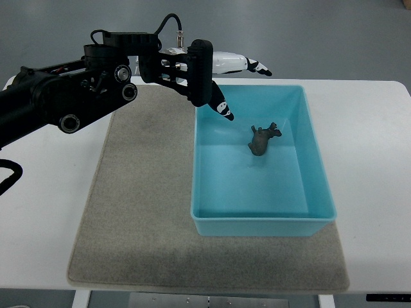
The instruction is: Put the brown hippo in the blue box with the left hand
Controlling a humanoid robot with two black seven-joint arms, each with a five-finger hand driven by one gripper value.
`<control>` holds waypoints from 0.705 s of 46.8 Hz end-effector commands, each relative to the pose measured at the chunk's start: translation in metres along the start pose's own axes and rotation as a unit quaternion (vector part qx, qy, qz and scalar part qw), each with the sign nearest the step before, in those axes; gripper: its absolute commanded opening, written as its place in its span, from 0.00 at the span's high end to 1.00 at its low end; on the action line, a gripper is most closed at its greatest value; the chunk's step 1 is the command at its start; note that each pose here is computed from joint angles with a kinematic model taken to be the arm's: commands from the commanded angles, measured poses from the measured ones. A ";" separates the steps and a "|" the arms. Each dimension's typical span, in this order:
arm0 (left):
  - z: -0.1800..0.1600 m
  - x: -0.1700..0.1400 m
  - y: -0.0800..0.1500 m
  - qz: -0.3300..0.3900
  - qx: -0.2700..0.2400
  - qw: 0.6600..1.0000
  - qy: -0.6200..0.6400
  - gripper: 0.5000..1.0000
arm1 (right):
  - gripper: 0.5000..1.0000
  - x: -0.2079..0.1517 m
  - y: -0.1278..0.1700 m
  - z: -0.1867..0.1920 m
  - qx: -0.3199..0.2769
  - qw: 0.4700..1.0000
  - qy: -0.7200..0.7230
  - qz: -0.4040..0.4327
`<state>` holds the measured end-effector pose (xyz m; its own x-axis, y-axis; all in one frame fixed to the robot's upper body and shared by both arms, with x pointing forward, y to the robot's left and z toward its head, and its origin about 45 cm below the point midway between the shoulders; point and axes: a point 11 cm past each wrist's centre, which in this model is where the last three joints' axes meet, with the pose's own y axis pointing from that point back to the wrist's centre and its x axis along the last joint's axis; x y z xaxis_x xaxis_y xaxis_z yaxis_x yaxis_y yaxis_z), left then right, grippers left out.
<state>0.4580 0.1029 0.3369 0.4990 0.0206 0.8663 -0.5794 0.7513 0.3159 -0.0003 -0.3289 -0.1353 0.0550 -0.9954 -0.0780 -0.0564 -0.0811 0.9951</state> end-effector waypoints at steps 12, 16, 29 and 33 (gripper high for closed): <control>-0.068 0.027 0.031 0.058 0.084 0.993 0.066 0.02 | 0.13 0.000 0.000 -0.001 0.000 1.000 0.000 0.000; -0.080 0.032 0.040 0.079 0.094 0.988 0.095 0.02 | 0.13 0.000 0.000 0.000 0.000 1.000 0.000 0.000; -0.118 0.044 0.064 0.140 0.135 0.969 0.151 0.01 | 0.13 0.000 0.000 0.000 0.000 1.000 0.000 0.000; -0.130 0.041 0.069 0.150 0.153 0.964 0.155 0.01 | 0.13 0.000 0.000 0.000 0.000 1.000 0.000 0.000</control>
<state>0.5204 0.2335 0.3491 0.4324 0.4274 0.7939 -0.8536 0.4778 0.2076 -0.0004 -0.3290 -0.1353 0.0551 -0.9954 -0.0779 -0.0561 -0.0810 0.9951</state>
